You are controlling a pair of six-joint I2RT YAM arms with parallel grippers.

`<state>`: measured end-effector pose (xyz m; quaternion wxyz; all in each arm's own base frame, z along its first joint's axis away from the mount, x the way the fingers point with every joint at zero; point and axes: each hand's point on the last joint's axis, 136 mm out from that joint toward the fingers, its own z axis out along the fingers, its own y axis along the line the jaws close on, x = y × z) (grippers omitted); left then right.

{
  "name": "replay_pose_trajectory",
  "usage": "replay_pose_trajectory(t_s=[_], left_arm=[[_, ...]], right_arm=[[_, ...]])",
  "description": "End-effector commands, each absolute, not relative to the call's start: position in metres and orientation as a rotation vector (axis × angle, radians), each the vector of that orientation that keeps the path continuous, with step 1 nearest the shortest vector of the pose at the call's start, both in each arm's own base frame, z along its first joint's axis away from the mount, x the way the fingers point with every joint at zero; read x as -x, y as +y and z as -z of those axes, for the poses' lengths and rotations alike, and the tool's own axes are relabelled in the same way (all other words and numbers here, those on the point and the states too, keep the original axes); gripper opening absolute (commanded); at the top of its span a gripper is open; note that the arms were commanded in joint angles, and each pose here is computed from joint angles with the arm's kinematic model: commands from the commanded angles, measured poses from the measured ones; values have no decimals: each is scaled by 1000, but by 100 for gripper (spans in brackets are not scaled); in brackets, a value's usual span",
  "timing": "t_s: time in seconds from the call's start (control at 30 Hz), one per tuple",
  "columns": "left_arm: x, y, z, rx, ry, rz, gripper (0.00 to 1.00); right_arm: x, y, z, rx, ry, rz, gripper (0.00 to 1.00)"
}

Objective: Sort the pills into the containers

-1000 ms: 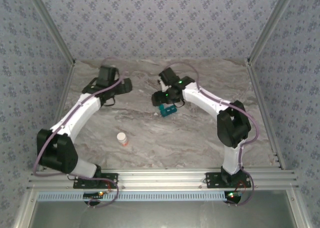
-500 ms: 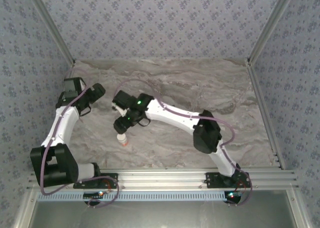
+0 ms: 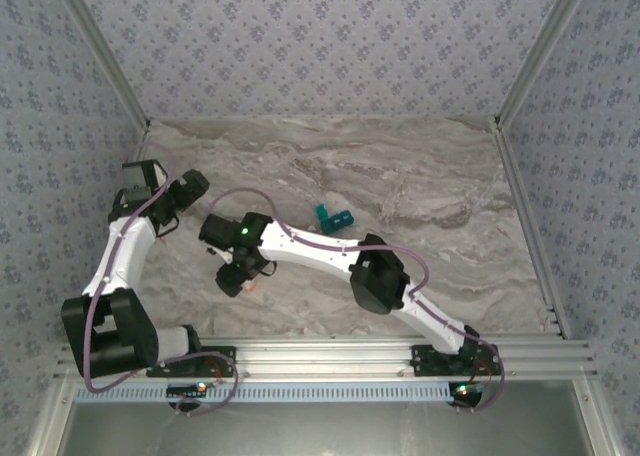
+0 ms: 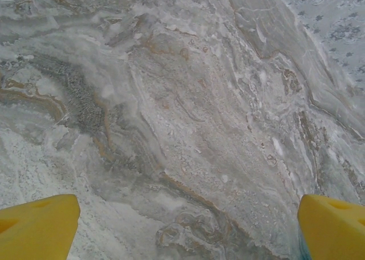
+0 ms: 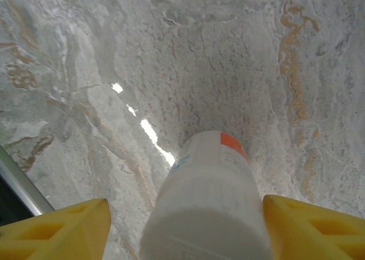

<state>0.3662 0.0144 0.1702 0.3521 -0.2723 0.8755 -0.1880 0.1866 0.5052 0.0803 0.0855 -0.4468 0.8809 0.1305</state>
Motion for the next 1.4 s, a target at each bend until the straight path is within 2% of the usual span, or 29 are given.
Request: replay_pose_trajectory(t_s=[0.0,0.07,0.13,0.2,0.27,0.43,0.6,0.77,1.03,1.17,1.37], left_arm=[[-367,10,-179,693,2233,531,98],[-367,10,-179,692,2234,533,98],[-367,9,-180,688,2232,540,98],[-368,8,-180,684,2234,550,98],[-369,5,-182,672,2229,568,98],[-372,-7,-183,666,2235,672,98],[-373,-18,-178,683,2266,669,98],[-378,-72,-185,327,2346,521,98],[-372,-201,-195,-445,2227,514,98],[-365,-247,-194,-710,2027,498,98],[-347,-295,-192,-982,1721,569,97]], right_arm=[[-189,500,-76,1341,2649,-354,66],[-189,500,-75,1342,2654,-361,60],[-187,500,-76,1347,2657,-375,44],[-188,501,-80,1342,2654,-391,33],[-191,500,-87,1325,2654,-415,28],[-213,485,-121,1209,2635,-513,27],[-253,439,-159,1030,2614,-541,27],[-310,359,-191,750,2619,-562,27],[-382,235,-226,304,2597,-726,27],[-394,206,-234,207,2588,-792,27],[-392,203,-245,195,2575,-865,27]])
